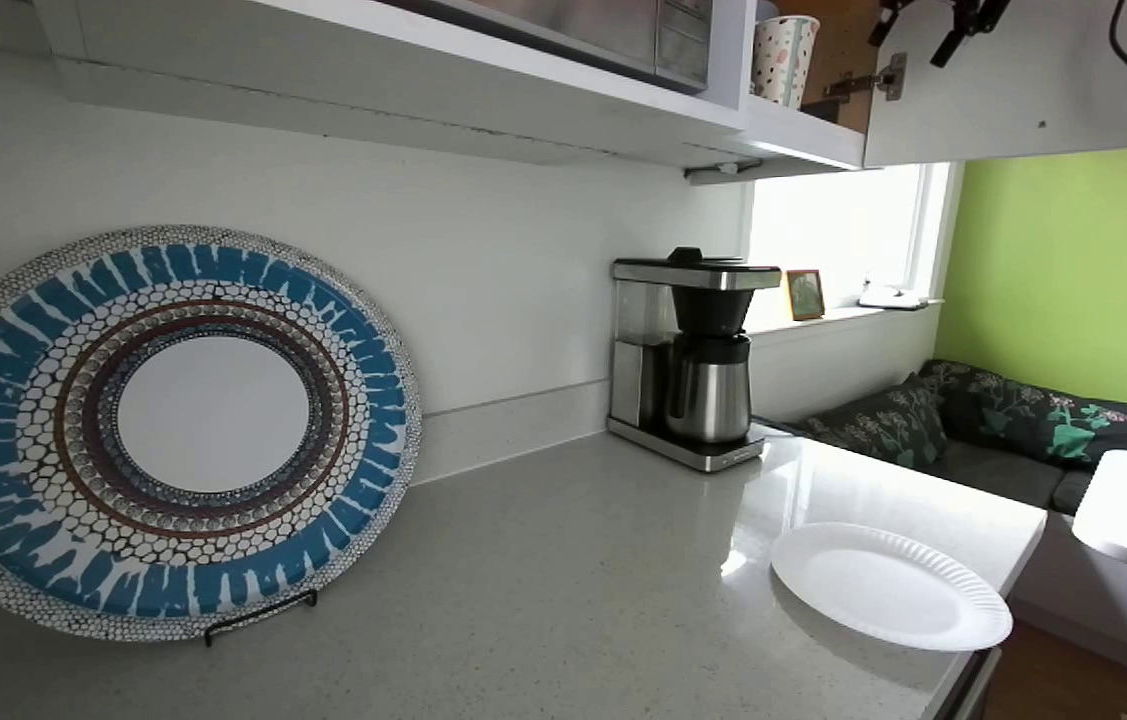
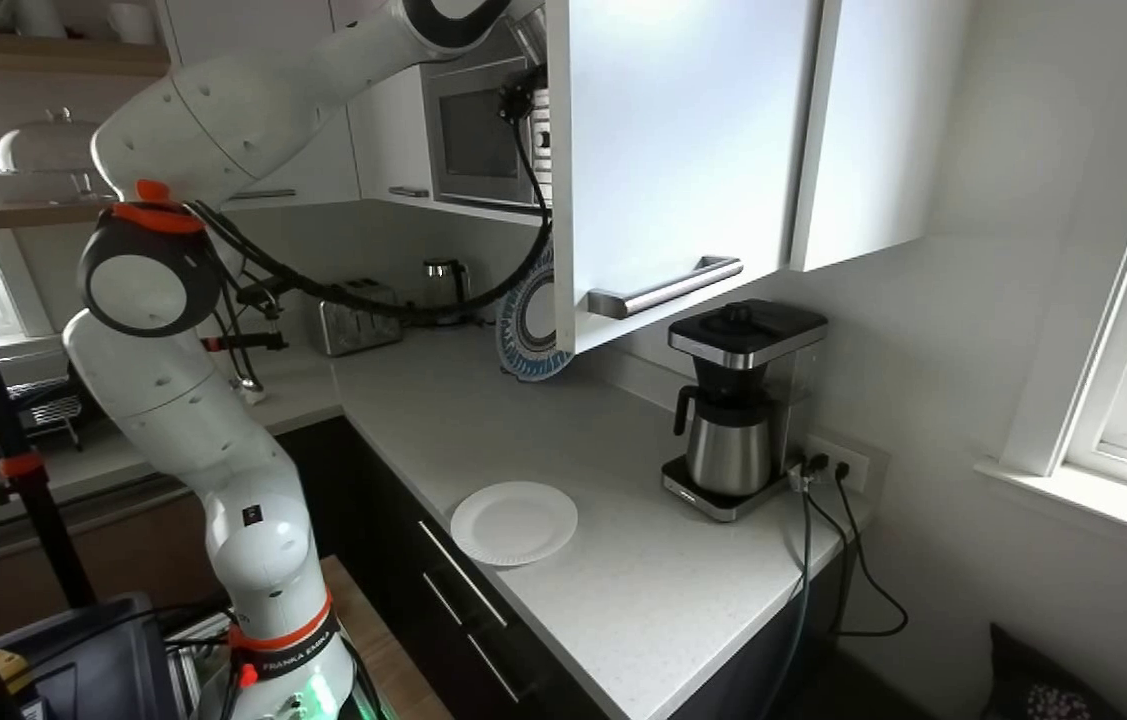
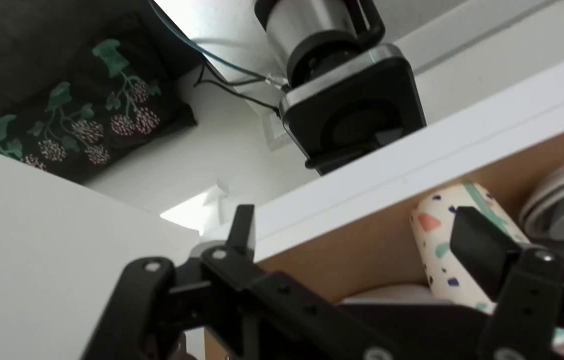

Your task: Remove the paper cup from the bottom shelf, put it on the table and then put the white plate in the bottom shelf of the cabinet

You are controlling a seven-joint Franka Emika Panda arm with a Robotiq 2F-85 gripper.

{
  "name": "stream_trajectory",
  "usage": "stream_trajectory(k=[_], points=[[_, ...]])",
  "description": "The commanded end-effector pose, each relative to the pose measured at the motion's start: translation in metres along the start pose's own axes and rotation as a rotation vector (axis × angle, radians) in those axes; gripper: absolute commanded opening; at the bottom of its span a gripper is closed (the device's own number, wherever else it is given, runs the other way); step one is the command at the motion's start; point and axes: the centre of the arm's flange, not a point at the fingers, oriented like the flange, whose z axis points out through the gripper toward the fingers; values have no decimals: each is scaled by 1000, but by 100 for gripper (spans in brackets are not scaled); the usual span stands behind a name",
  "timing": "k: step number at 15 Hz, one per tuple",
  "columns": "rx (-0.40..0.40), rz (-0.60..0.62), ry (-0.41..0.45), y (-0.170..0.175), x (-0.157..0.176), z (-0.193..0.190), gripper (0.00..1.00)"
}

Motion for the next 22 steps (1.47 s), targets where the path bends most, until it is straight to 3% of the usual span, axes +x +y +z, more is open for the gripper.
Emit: stream_trajectory(k=[1, 4, 7, 12, 17, 19, 20, 22], points=[[76, 86, 147, -6, 20, -7, 100], [136, 139, 239, -15, 32, -10, 100], [183, 185, 268, -23, 40, -8, 100], [247, 239, 195, -36, 46, 2, 100], [234, 249, 168, -42, 48, 10, 100], [225, 233, 151, -44, 48, 14, 89], [226, 235, 139, -45, 48, 16, 88], [210, 226, 123, -48, 47, 20, 66]])
